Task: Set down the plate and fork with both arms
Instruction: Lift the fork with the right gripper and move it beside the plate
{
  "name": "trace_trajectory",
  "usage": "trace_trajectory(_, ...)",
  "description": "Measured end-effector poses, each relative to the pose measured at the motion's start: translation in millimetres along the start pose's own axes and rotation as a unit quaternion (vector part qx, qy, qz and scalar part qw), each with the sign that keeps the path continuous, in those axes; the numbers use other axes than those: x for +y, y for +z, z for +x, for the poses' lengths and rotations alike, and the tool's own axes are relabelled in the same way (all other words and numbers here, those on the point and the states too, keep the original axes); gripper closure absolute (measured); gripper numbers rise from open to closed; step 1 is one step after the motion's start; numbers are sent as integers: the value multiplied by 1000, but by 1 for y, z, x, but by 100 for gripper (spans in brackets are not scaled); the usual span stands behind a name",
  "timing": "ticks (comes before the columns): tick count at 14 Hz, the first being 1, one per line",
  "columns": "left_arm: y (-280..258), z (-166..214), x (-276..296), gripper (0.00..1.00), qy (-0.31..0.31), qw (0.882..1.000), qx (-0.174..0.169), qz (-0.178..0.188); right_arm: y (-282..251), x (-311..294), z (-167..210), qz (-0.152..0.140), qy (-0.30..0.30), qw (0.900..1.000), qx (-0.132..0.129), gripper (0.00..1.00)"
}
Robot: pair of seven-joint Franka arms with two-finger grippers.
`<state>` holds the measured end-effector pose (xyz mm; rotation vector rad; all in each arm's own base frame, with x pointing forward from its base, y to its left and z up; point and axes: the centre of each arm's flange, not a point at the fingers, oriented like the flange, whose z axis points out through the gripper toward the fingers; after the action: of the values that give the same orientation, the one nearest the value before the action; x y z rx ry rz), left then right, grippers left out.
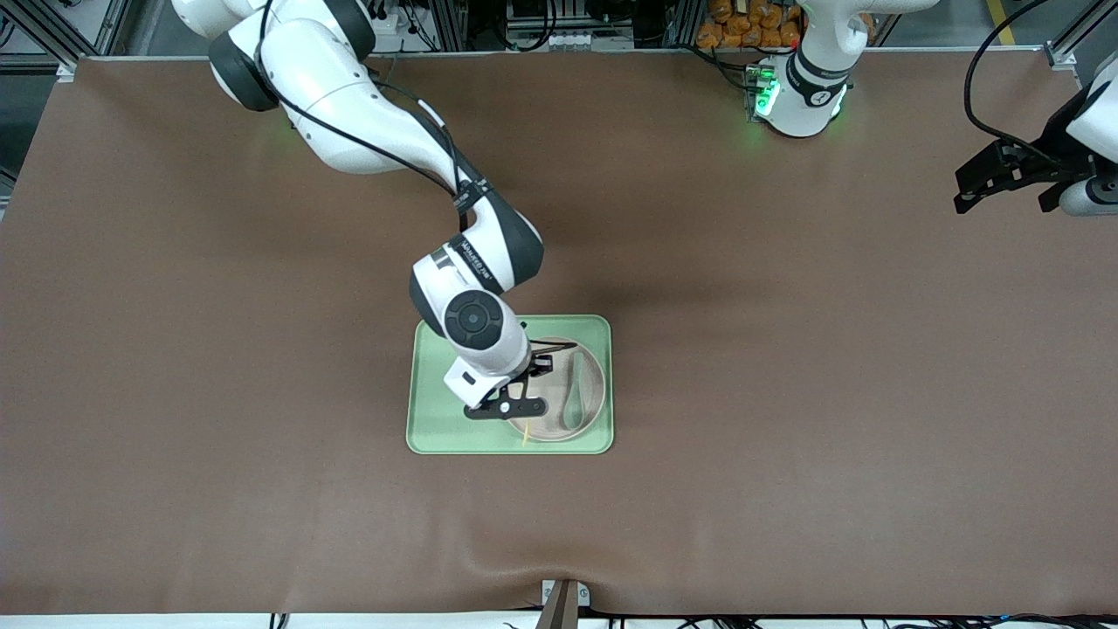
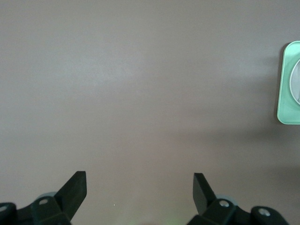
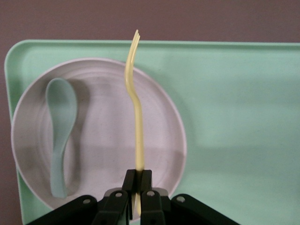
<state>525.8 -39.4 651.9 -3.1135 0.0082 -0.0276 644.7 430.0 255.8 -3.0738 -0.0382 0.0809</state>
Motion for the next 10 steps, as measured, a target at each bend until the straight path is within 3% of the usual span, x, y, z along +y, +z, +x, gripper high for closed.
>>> trace_trajectory(6,-1,-8,-2,0,-2,1000,0,0,-21,79,25,-13,-22,998,-55,92)
trace_trajectory(10,0,-10,-4,0,-3,1000,-2,0,-6,96,17,-19,-40,996,-83,92)
